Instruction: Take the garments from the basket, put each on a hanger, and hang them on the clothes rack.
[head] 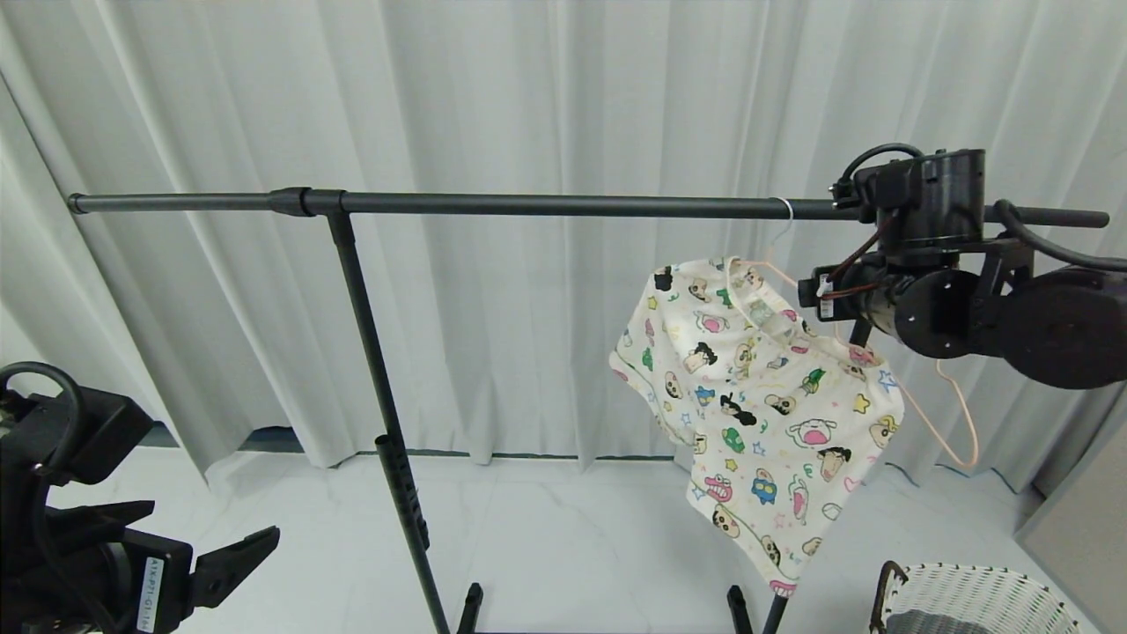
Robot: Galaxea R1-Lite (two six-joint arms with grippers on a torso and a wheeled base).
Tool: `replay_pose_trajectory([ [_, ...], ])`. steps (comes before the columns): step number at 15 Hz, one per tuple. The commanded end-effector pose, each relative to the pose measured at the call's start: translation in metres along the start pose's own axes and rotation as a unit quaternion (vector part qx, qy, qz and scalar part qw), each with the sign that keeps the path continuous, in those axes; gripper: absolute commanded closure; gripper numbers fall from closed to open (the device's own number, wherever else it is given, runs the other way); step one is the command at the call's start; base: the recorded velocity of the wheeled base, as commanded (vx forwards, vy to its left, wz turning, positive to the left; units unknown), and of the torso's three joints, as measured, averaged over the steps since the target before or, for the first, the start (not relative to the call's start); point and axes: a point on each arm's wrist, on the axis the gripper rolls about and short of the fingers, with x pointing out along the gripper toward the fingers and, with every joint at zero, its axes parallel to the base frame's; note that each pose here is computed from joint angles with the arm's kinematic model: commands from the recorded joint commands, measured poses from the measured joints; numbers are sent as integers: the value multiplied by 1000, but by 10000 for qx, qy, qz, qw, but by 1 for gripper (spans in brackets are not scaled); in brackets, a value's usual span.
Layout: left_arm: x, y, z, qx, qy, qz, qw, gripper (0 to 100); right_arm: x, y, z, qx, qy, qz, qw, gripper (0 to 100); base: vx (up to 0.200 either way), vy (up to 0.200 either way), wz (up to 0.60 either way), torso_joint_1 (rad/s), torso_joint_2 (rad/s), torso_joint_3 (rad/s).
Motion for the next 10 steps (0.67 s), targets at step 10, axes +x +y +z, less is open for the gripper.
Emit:
replay_pose_trajectory([
  [10, -1, 2, 0, -22, -2, 112, 9999, 0, -90, -67, -24, -1041, 985, 179, 9895, 0, -100, 0, 0, 3, 1, -1],
])
